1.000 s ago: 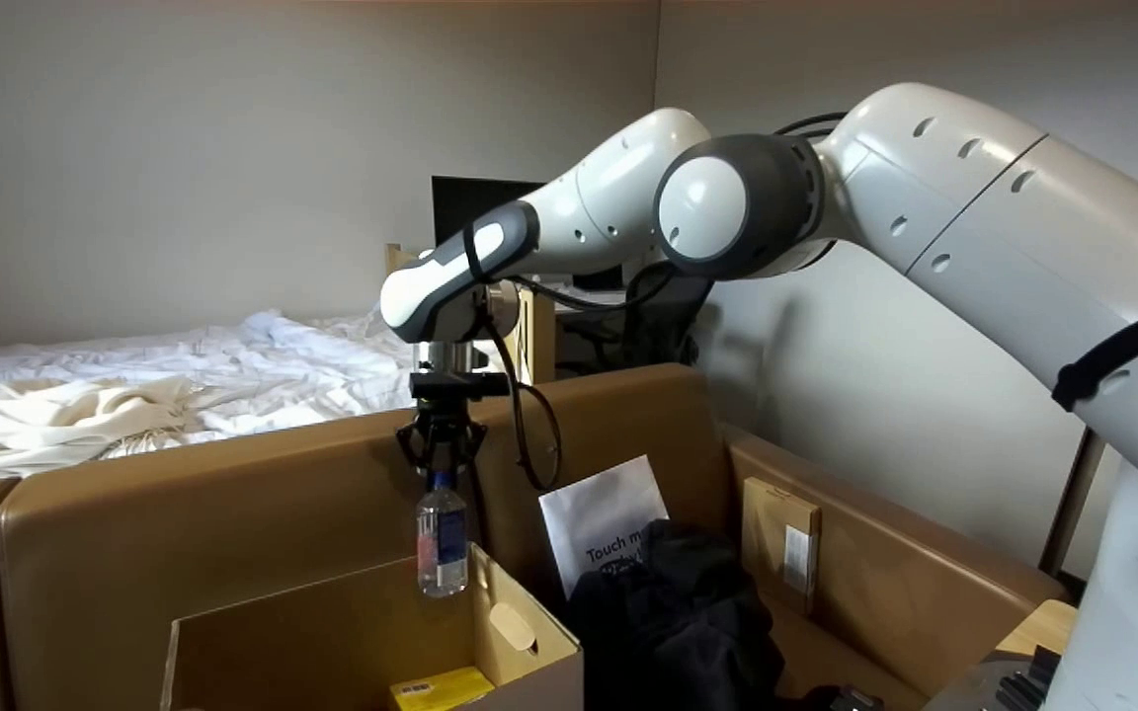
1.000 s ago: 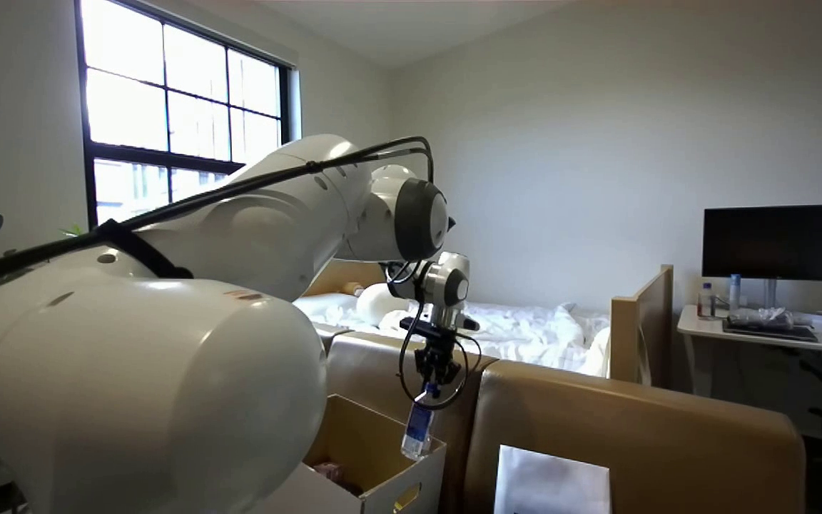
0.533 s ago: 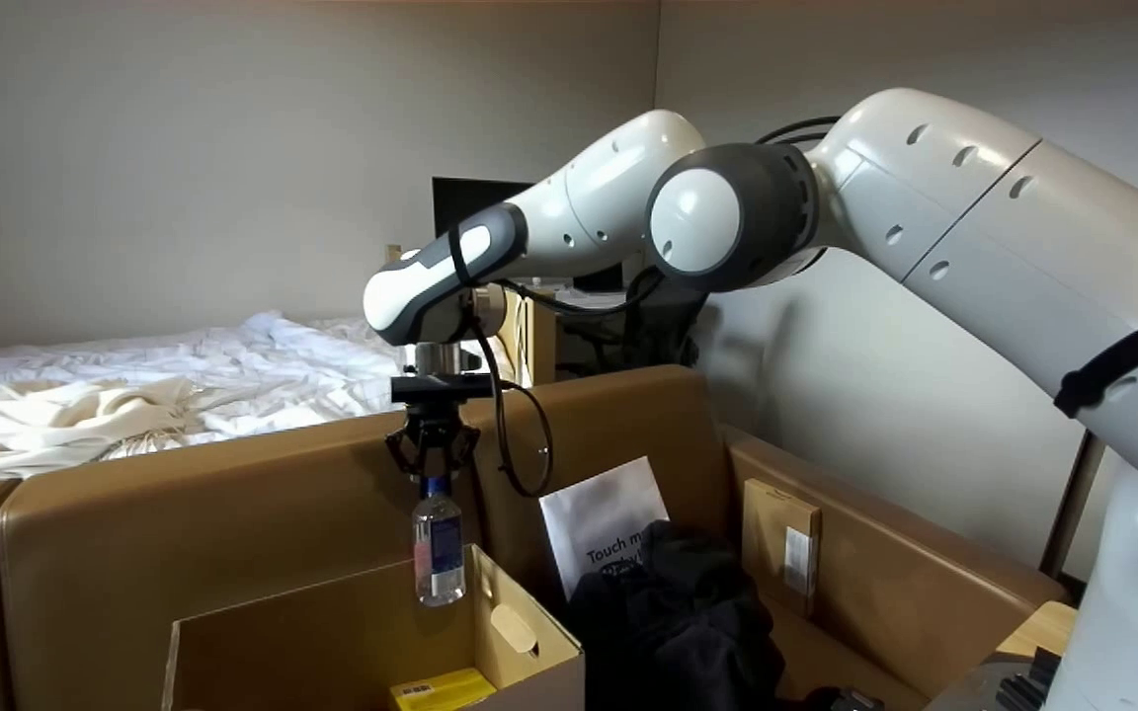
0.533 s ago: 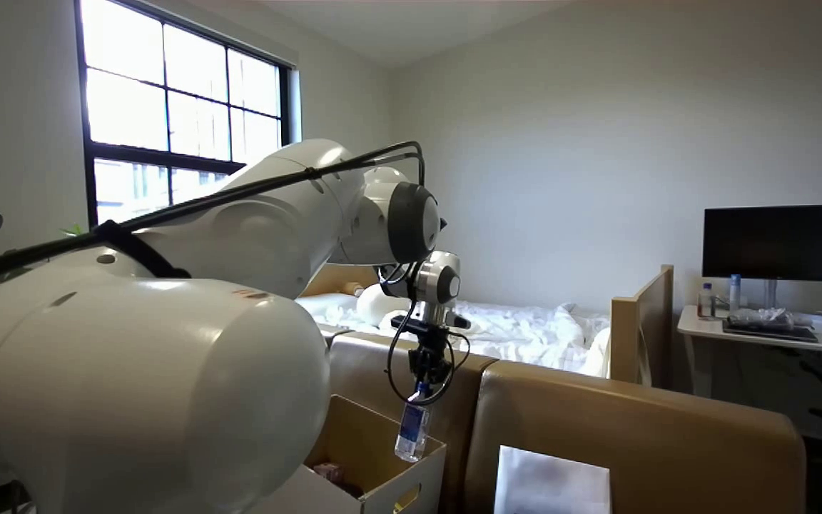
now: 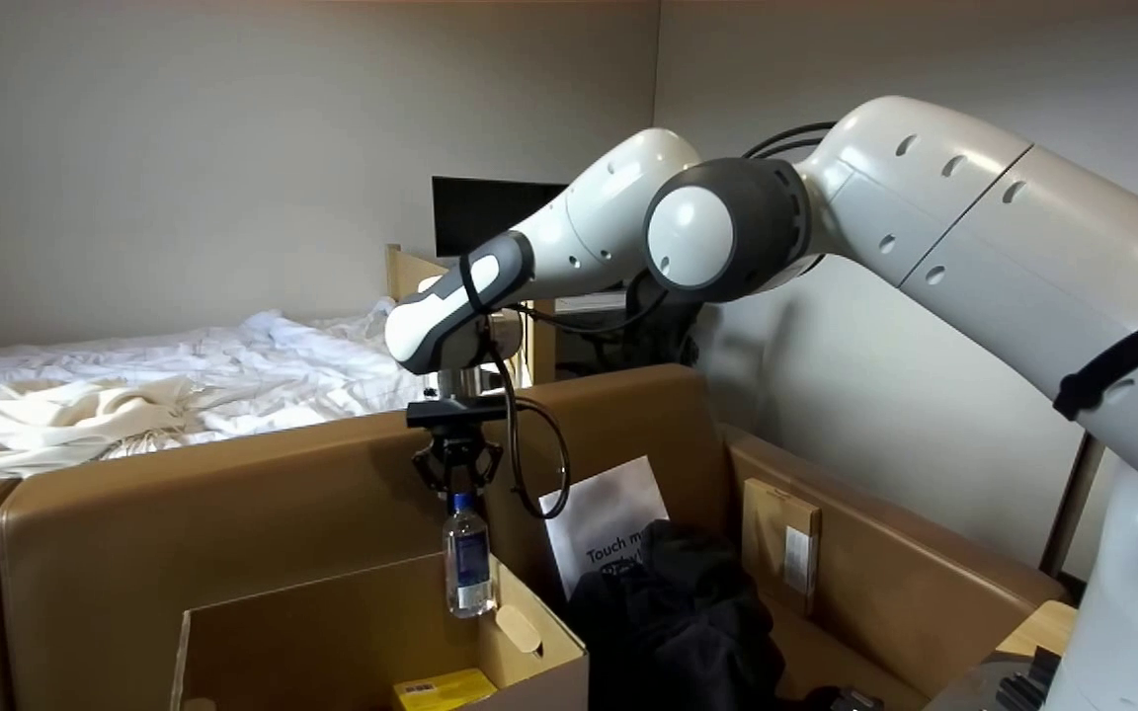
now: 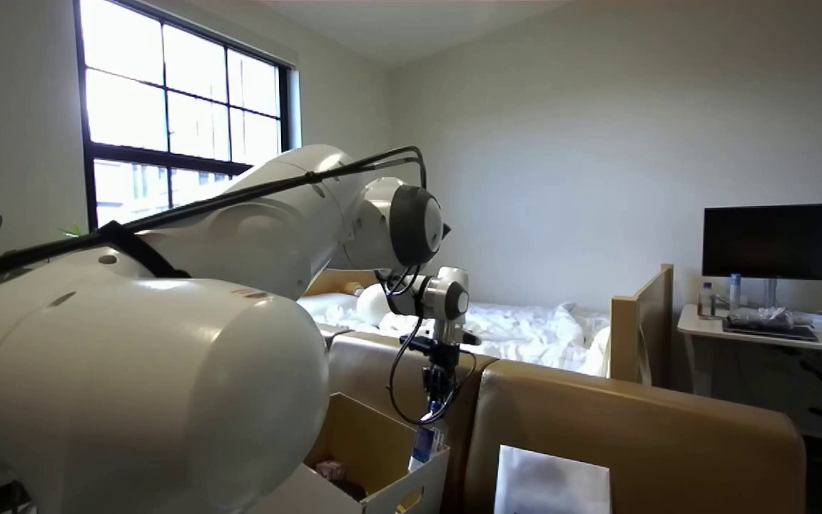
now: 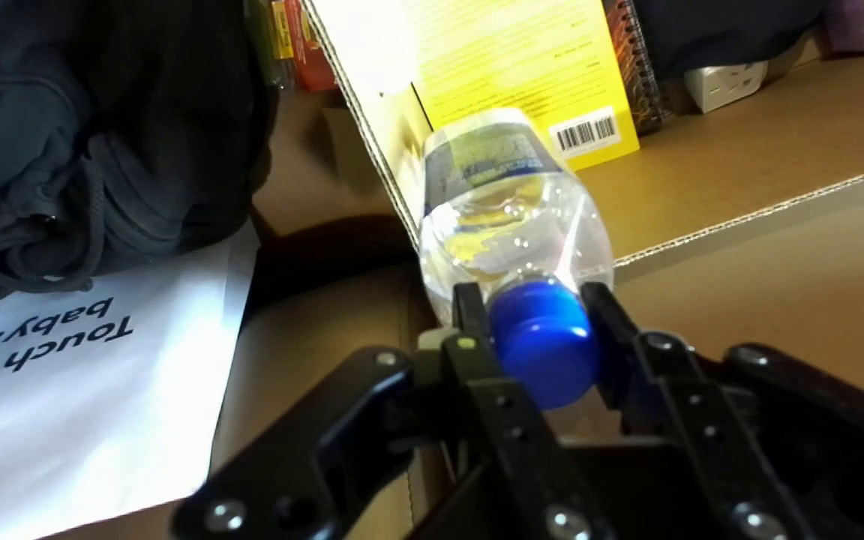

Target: Pick up the bottle and put it in the box

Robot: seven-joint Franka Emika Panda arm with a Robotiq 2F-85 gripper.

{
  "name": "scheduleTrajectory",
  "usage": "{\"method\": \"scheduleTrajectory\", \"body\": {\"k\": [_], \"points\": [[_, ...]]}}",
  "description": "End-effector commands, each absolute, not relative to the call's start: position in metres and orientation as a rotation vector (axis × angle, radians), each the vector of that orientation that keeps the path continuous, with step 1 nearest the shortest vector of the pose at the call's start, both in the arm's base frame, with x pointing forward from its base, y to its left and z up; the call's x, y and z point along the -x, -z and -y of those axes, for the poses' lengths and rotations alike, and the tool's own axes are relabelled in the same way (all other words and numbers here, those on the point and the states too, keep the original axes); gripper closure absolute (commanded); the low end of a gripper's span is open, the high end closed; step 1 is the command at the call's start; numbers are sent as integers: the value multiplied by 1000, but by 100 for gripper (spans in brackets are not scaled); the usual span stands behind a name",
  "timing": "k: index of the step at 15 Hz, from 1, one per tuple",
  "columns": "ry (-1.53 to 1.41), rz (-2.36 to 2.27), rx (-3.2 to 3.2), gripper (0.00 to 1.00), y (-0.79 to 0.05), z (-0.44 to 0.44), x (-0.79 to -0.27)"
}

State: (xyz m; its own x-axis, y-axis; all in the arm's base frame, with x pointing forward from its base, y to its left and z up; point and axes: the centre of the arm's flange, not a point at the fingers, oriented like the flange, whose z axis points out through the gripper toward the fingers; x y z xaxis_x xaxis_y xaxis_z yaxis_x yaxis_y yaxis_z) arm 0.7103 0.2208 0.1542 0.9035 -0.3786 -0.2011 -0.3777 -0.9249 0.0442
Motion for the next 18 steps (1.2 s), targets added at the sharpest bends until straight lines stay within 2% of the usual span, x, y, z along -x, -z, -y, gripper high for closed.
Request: {"method": "scheduleTrajectory", "body": {"k": [1, 2, 3, 9, 12, 18], "points": [[235, 708, -3007, 86, -158, -208, -691], [224, 732, -3003, 40, -157, -207, -690], [216, 749, -2999, 39, -159, -209, -690], [78, 875, -2935, 2, -189, -189, -695], [72, 935, -2922, 0, -217, -167, -693], [326, 782, -3080, 0, -305, -143, -640]]}}
